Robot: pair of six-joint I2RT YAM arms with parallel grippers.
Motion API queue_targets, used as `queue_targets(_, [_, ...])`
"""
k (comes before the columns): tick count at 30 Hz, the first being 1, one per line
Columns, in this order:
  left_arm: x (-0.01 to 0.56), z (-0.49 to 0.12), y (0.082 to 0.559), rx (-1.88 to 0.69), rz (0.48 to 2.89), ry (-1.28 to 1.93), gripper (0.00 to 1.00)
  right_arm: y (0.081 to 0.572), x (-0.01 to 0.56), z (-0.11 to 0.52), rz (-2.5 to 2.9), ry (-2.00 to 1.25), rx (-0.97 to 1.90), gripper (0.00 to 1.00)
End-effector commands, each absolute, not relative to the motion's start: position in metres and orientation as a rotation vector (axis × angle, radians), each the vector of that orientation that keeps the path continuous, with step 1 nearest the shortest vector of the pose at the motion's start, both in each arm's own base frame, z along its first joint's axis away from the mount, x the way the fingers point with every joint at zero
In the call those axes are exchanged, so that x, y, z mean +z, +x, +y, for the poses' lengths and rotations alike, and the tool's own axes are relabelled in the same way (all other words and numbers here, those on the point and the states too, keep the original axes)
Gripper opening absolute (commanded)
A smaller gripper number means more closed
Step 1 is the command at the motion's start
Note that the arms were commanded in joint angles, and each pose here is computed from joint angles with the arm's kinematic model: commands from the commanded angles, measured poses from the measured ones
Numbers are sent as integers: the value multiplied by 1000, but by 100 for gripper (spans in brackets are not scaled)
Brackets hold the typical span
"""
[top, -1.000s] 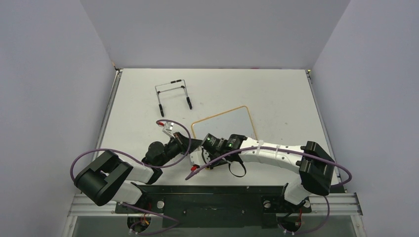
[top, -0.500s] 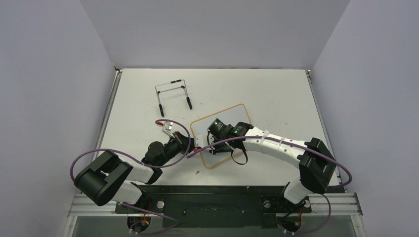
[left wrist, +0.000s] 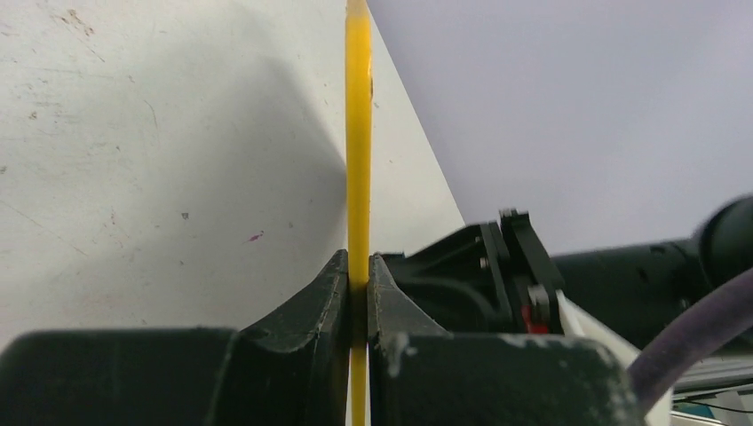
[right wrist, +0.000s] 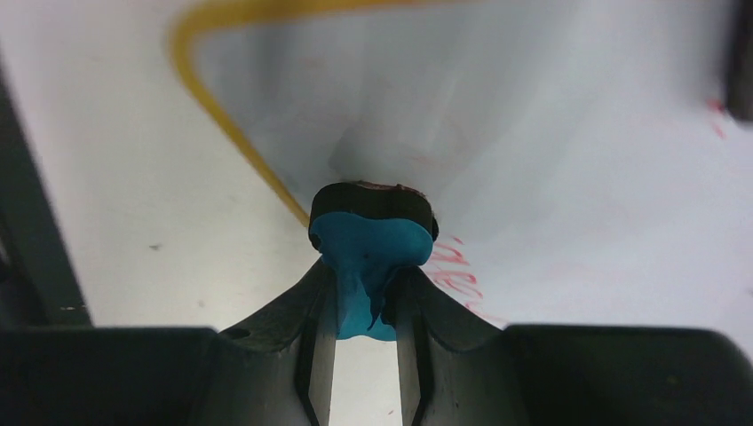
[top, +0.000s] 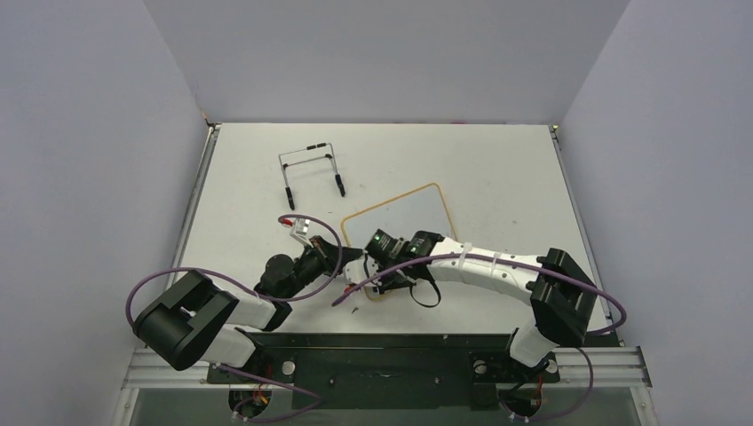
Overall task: Erase the whiteboard
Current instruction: Erase the whiteboard at the whiteboard stand.
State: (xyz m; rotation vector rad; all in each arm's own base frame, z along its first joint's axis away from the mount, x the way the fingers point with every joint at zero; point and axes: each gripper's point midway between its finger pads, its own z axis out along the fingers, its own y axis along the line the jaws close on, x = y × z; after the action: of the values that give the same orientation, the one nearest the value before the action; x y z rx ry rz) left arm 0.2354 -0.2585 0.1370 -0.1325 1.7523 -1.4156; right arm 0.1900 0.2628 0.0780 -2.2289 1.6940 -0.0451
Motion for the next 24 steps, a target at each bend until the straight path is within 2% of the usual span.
queue_targets(1, [201,-267,224,-1566,1526,-25,0,243,92,252,1793,-2069,-157,0])
queue_targets(12, [202,-269,223,-1581,1521,-21,0,188,76,274,1653,-2239,-94,0])
queue_targets(19, [202,-270,223,-1583,1525,-15,0,265,113,256,1830,-1952,-107,0])
queue_targets(22, [202,-270,223,-1581,1524,-10,0,269,107,248,1866,-1949,-104,0])
queue_targets(24, [202,-270,223,-1579,1524,-8,0,252,92,248,1871,-2007,-40,0])
